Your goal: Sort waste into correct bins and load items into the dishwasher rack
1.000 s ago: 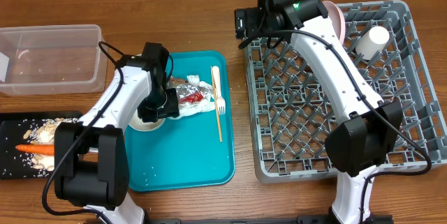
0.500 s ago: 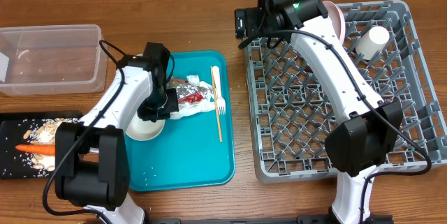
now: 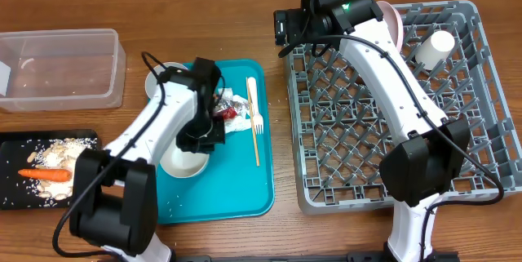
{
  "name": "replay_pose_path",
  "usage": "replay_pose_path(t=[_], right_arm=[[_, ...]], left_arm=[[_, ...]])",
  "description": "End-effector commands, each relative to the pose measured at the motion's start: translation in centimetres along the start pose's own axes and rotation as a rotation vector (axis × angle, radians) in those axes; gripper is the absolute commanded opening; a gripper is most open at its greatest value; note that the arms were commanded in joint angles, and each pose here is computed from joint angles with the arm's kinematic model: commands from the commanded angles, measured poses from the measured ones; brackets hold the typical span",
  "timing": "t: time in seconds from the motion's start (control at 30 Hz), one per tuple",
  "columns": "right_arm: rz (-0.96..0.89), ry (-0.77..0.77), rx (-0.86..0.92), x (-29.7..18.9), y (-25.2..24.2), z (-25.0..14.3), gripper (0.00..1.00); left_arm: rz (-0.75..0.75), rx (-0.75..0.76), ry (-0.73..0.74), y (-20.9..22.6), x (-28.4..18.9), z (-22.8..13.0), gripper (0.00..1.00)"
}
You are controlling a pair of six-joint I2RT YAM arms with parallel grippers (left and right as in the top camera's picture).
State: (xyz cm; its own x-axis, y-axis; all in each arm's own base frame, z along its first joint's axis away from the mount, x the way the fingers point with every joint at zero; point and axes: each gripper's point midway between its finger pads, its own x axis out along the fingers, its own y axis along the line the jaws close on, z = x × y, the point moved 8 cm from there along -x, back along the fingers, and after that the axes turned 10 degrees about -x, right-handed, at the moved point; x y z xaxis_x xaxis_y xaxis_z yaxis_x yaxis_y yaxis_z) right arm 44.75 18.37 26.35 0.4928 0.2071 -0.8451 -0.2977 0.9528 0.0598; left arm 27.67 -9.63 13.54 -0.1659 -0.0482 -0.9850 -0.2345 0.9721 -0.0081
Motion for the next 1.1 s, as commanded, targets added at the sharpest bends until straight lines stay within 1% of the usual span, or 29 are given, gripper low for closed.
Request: replay_pose_path(t=[0.0, 0.17, 0.2, 0.23, 0.27, 0.3, 0.33, 0.4, 0.53, 0.57, 0.6, 0.63, 0.7, 0.8, 0.9, 0.93, 0.97, 1.0, 1.07], right_arm=[[-0.003, -0.014, -0.002, -0.4, 0.1, 0.2, 1.00], [-0.003, -0.014, -0.002, -0.4, 0.1, 0.2, 1.00], [-0.003, -0.014, -0.002, -0.4, 0.1, 0.2, 1.00], [-0.003, -0.014, -0.002, -0.4, 0.1, 0.2, 1.00], [-0.003, -0.014, -0.002, -0.4, 0.1, 0.2, 1.00], [-0.003, -0.014, -0.001, -0.4, 0.2, 0.2, 1.00], [-0.002, -0.014, -0.001, -0.4, 0.2, 0.2, 1.00], [0.006, -0.013, -0.002, -0.4, 0.2, 0.2, 1.00], [0.138, 0.037, -0.001, -0.5, 1.5, -0.5, 1.00], [0.158, 0.042, -0.001, -0.5, 1.6, -0.6, 1.00], [0.168, 0.051, 0.000, -0.5, 1.7, -0.7, 1.00], [0.171, 0.066, 0.001, -0.5, 1.7, -1.0, 1.00], [0.166, 0.104, 0.005, -0.6, 1.6, -1.6, 1.00], [0.161, 0.151, 0.010, -0.7, 1.5, -2.4, 1.00], [0.158, 0.183, 0.013, -0.8, 1.5, -2.9, 1.00], [0.159, 0.191, 0.014, -0.8, 1.5, -3.0, 1.00], [0.172, 0.202, 0.014, -0.8, 1.7, -3.2, 1.00], [0.208, 0.216, 0.016, -0.9, 2.1, -3.4, 1.00], [0.294, 0.242, 0.020, -1.2, 3.2, -3.8, 1.00]], left_arm=[[-0.043, -0.001, -0.014, -1.6, -1.0, -1.1, 0.04], [-0.050, -0.006, -0.023, -2.4, -1.0, -1.3, 0.04], [-0.057, -0.005, -0.019, -2.4, -1.0, -1.4, 0.08], [-0.067, -0.004, -0.011, -2.5, -1.0, -1.4, 0.13], [-0.073, -0.004, -0.007, -2.6, -1.0, -1.5, 0.28], [-0.077, 0.000, -0.004, -2.6, -1.0, -1.5, 0.36], [-0.083, 0.003, -0.002, -2.7, -1.1, -1.5, 0.38], [-0.090, 0.009, -0.007, -2.8, -1.4, -1.4, 0.37], [-0.077, 0.009, -0.046, -3.0, -3.4, -0.9, 0.37], [-0.060, 0.006, -0.070, -2.9, -4.3, -0.7, 0.39], [-0.034, -0.011, -0.098, -2.7, -5.2, -0.4, 0.41], [-0.008, -0.043, -0.130, -2.4, -6.4, -0.1, 0.47], [0.017, -0.092, -0.175, -1.5, -8.4, 0.5, 0.67], [-0.001, -0.165, -0.220, 0.3, -11.4, 1.7, 0.70], [-0.023, -0.274, -0.257, 3.2, -13.6, 3.1, 0.82], [-0.031, -0.321, -0.267, 4.3, -14.1, 3.5, 0.82], [-0.040, -0.374, -0.276, 5.6, -14.5, 4.0, 0.90], [-0.048, -0.434, -0.285, 7.1, -14.8, 4.6, 1.00], [-0.058, -0.531, -0.295, 9.8, -14.9, 5.4, 1.00]])
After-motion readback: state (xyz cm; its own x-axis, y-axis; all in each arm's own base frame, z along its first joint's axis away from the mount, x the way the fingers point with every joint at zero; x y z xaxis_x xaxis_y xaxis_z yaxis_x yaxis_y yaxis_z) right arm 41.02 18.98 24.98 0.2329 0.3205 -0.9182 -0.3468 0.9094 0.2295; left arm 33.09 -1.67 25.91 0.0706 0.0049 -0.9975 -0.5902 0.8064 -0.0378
